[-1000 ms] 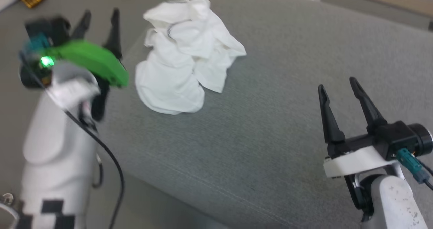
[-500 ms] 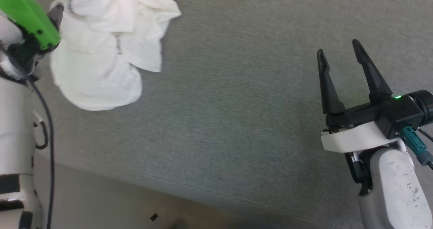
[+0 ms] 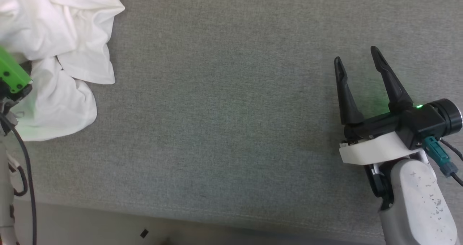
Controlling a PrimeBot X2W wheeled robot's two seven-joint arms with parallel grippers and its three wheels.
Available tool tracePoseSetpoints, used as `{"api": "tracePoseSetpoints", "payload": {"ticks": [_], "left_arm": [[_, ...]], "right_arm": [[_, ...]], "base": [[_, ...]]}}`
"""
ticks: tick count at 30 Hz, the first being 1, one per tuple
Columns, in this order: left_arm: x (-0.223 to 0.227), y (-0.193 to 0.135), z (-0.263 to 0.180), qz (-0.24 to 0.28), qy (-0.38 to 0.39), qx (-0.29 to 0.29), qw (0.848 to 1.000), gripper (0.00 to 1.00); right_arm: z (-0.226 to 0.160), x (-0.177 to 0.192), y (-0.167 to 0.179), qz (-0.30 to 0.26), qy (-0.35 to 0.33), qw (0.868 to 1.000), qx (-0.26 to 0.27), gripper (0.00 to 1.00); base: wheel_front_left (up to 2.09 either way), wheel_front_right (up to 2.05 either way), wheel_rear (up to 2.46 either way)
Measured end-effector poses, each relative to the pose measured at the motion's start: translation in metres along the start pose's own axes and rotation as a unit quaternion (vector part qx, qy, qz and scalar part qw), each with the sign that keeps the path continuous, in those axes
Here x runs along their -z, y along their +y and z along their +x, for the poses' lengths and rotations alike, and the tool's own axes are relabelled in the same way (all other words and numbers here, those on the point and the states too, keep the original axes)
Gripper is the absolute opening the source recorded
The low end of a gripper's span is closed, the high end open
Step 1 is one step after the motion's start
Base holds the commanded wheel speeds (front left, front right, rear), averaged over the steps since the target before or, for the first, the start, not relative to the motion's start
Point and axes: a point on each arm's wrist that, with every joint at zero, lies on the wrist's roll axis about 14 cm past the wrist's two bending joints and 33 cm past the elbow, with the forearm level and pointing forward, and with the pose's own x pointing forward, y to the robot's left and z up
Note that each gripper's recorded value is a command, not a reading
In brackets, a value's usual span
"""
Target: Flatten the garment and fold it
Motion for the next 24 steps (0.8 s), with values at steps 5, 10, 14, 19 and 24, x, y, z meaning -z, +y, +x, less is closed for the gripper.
{"api": "tracePoseSetpoints", "payload": {"ticks": [5, 10, 14, 19, 24], "left_arm": [[-0.036, -0.012, -0.024, 0.048, -0.132, 0.027, 0.990, 0.00], [-0.118, -0.040, -0.099, 0.103, -0.363, 0.069, 0.923, 0.00], [-0.163, -0.067, -0.183, 0.143, -0.503, 0.104, 0.846, 0.00], [-0.185, -0.107, -0.290, 0.155, -0.619, 0.172, 0.751, 0.00], [-0.178, -0.155, -0.371, 0.161, -0.677, 0.245, 0.675, 0.00]], "right_arm": [[-0.006, -0.015, -0.003, 0.000, -0.012, 1.000, 0.007, 1.00], [-0.024, -0.033, -0.005, 0.001, -0.024, 1.000, 0.018, 1.00], [-0.043, -0.052, -0.004, 0.001, -0.037, 0.999, 0.025, 1.00], [-0.068, -0.081, -0.002, -0.005, -0.066, 0.997, 0.033, 1.00], [-0.092, -0.107, -0.007, -0.011, -0.095, 0.994, 0.049, 1.00]], "base": [[0.00, 0.00, 0.00], [0.00, 0.00, 0.00], [0.00, 0.00, 0.00], [0.00, 0.00, 0.00], [0.00, 0.00, 0.00]]}}
